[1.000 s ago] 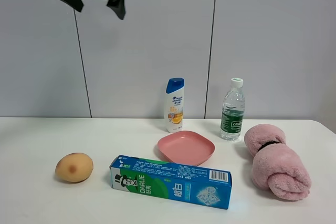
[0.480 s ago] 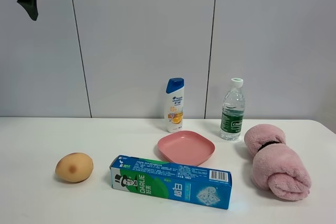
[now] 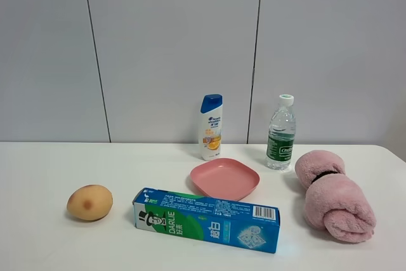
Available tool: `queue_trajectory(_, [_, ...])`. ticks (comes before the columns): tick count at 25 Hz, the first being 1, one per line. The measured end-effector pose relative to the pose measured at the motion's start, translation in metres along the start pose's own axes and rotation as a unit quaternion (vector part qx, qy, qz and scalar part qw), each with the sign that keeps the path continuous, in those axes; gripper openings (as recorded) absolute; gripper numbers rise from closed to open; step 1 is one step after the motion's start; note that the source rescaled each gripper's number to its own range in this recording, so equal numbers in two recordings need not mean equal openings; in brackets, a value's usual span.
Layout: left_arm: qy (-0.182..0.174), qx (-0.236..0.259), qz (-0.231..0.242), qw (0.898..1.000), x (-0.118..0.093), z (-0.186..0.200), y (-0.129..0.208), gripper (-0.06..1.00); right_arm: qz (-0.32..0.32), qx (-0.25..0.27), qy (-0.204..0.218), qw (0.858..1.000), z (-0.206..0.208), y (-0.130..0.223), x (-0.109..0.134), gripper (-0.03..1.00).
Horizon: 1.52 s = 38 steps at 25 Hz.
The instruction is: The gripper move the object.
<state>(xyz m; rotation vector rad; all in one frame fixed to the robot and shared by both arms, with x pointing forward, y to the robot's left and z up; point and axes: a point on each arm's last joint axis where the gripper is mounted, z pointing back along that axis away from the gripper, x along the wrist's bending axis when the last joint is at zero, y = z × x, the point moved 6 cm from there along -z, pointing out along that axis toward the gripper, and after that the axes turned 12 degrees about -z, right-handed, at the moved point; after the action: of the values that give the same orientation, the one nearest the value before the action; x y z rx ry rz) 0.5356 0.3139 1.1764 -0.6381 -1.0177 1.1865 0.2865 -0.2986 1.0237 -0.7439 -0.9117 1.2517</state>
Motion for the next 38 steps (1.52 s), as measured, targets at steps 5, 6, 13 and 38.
queue_trajectory(5, [-0.018,-0.058,-0.021,0.998,-0.005,0.056,0.038,1.0,0.0,0.0,0.0,1.0,0.0,0.0,0.0,1.0])
queue_trajectory(6, [-0.019,-0.06,-0.026,0.998,-0.007,0.063,0.049,1.0,0.0,0.0,0.0,1.0,0.0,0.0,0.0,1.0])
queue_trajectory(13, [-0.019,-0.098,-0.009,0.995,-0.027,0.113,0.123,1.0,0.0,0.0,0.0,1.0,0.0,0.0,0.0,1.0])
queue_trajectory(38, [0.024,0.006,0.03,0.999,-0.058,0.157,0.233,1.0,0.0,0.0,0.0,1.0,0.0,0.0,0.0,1.0])
